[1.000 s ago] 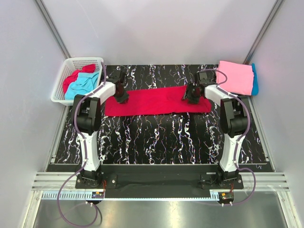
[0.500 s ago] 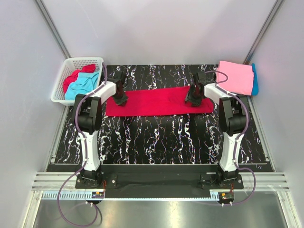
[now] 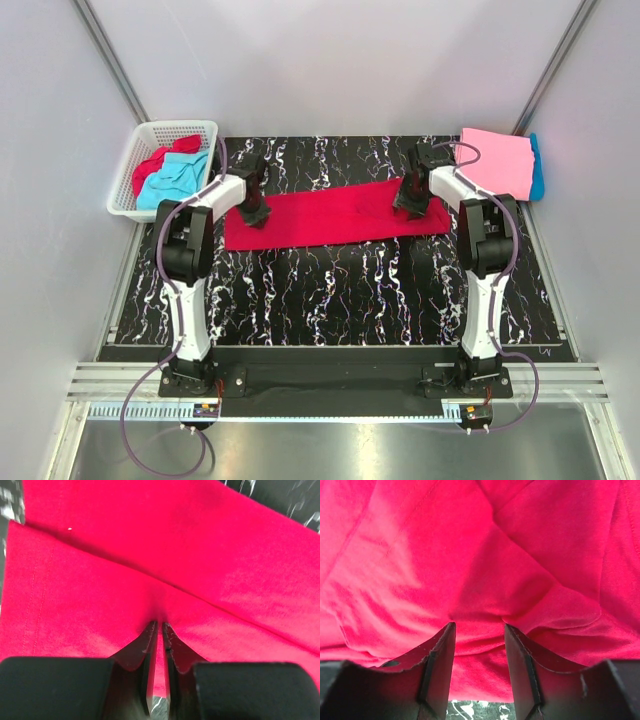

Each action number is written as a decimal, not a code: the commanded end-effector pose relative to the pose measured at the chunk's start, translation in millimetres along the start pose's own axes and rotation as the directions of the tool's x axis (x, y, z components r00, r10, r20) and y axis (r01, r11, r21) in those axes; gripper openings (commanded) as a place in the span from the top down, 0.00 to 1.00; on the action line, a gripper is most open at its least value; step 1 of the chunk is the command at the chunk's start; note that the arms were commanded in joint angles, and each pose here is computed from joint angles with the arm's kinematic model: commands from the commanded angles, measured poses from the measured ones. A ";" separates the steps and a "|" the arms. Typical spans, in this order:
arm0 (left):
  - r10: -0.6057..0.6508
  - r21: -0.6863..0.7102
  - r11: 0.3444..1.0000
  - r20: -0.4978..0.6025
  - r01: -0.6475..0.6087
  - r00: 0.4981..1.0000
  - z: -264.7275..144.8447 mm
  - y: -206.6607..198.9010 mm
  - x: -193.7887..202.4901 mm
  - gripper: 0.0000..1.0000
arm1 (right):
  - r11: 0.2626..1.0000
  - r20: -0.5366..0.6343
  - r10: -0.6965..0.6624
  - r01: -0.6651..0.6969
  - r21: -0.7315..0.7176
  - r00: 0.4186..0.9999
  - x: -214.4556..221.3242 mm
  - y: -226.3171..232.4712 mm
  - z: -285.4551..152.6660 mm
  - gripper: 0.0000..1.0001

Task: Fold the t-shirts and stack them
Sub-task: Fold the tshirt

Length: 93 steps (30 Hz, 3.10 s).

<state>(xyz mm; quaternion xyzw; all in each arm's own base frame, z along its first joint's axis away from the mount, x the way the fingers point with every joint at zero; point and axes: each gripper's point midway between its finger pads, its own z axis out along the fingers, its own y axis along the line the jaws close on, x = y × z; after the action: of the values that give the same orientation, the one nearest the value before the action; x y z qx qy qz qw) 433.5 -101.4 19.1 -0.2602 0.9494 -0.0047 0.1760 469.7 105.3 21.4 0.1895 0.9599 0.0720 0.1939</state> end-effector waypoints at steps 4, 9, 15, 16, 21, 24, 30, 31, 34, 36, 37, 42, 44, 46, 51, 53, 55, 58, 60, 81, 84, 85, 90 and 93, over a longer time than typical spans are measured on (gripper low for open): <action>0.044 -0.132 0.990 -0.099 -0.057 0.994 -5.7 39.9 56.6 0.85 | 0.997 0.002 -0.038 0.038 0.065 0.999 -17.8 -13.8 10.0 0.48; 0.044 -0.172 0.983 -0.133 -0.067 0.990 -13.3 65.3 85.2 0.85 | 0.996 -0.008 -0.054 0.054 0.066 0.999 -29.4 -12.6 19.6 0.48; 0.086 -0.140 0.984 -0.158 -0.108 0.984 -38.8 78.7 123.9 0.85 | 0.997 -0.021 -0.059 0.060 0.045 0.998 -42.8 -10.7 32.2 0.48; 0.095 -0.136 0.984 -0.163 -0.117 0.982 -42.0 80.0 129.4 0.85 | 0.997 -0.023 -0.059 0.060 0.042 0.998 -44.4 -9.2 33.6 0.48; 0.164 -0.102 0.977 -0.213 -0.189 0.963 -52.1 85.7 166.3 0.85 | 0.997 -0.034 -0.060 0.062 0.036 0.998 -51.2 -3.3 43.3 0.48; 0.218 -0.054 0.970 -0.253 -0.239 0.942 -59.6 81.4 193.4 0.85 | 0.998 -0.047 -0.059 0.059 0.003 0.997 -53.1 4.9 45.7 0.48; 0.360 0.067 0.931 -0.336 -0.359 0.871 -76.8 66.3 252.6 0.85 | 0.998 -0.052 -0.060 0.059 -0.024 0.997 -59.4 13.6 51.1 0.48; 0.406 0.100 0.912 -0.352 -0.397 0.843 -82.5 62.0 268.4 0.85 | 0.998 -0.061 -0.062 0.060 -0.022 0.996 -57.5 13.0 55.6 0.48; 0.488 0.175 0.872 -0.389 -0.458 0.781 -96.2 54.3 300.0 0.86 | 0.998 -0.054 -0.064 0.062 -0.029 0.996 -62.8 16.5 53.9 0.48; 0.526 0.220 0.850 -0.407 -0.479 0.747 -104.6 50.7 314.5 0.86 | 0.998 -0.052 -0.064 0.062 -0.032 0.997 -64.8 18.0 53.7 0.48; 0.555 0.241 0.832 -0.403 -0.501 0.728 -109.7 48.9 322.5 0.86 | 0.997 -0.050 -0.065 0.064 -0.033 0.997 -65.7 18.5 53.5 0.48; 0.715 0.412 0.697 -0.330 -0.587 0.617 -139.4 24.2 342.0 0.86 | 0.997 -0.041 -0.064 0.063 -0.046 0.997 -69.8 22.4 49.7 0.48; 0.738 0.447 0.668 -0.290 -0.595 0.610 -148.1 11.5 340.4 0.85 | 0.996 -0.041 -0.067 0.064 -0.061 0.997 -70.6 25.6 48.1 0.48; 0.762 0.461 0.634 -0.235 -0.620 0.604 -155.0 0.1 332.9 0.86 | 0.995 -0.035 -0.068 0.066 -0.070 0.997 -73.0 27.9 44.7 0.48; 0.737 0.428 0.619 -0.027 -0.659 0.675 -185.9 -23.0 289.4 0.84 | 0.993 0.039 -0.099 0.101 -0.061 0.994 -92.2 30.3 18.2 0.48; 0.719 0.452 0.598 0.060 -0.661 0.692 -209.7 -38.9 273.4 0.80 | 0.990 0.088 -0.108 0.116 -0.084 0.990 -104.5 37.9 -4.0 0.40; 0.696 0.445 0.602 0.114 -0.663 0.709 -223.0 -53.3 256.6 0.78 | 0.991 0.137 -0.096 0.108 -0.081 0.986 -115.3 40.9 -25.3 0.29; 0.663 0.436 0.622 0.148 -0.650 0.734 -229.8 -72.4 233.7 0.77 | 0.989 0.167 -0.102 0.118 -0.088 0.981 -119.0 42.2 -51.1 0.17; 0.637 0.415 0.662 0.127 -0.624 0.760 -217.6 -81.4 216.1 0.77 | 0.989 0.157 -0.119 0.130 -0.066 0.980 -109.7 35.2 -54.3 0.01; 0.515 0.873 0.327 0.158 -0.363 0.842 -143.1 -299.1 98.9 0.76 | 0.897 0.084 -0.184 0.203 -0.394 0.979 144.9 39.8 -141.1 0.24; 0.530 0.904 0.291 0.121 -0.313 0.840 -128.1 -306.6 111.1 0.74 | 0.871 0.056 -0.192 0.196 -0.451 0.980 163.7 42.8 -145.2 0.26; 0.528 0.906 0.289 0.120 -0.311 0.841 -122.4 -308.5 112.1 0.74 | 0.850 0.058 -0.197 0.200 -0.488 0.979 167.0 48.8 -149.3 0.26; 0.489 0.861 0.401 0.088 -0.313 0.868 -75.8 -305.7 113.4 0.71 | 0.792 0.020 -0.238 0.206 -0.575 0.971 193.1 62.8 -149.0 0.27; 0.453 0.823 0.462 0.102 -0.331 0.886 -57.6 -304.9 104.9 0.71 | 0.733 -0.001 -0.286 0.218 -0.644 0.958 207.8 79.3 -151.8 0.27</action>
<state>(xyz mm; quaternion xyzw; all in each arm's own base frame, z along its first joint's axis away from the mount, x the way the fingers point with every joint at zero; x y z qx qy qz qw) 456.1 -419.1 55.2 0.0877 0.8882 -0.4232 0.1560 258.3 217.4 86.3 0.0158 0.9308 0.3060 0.1992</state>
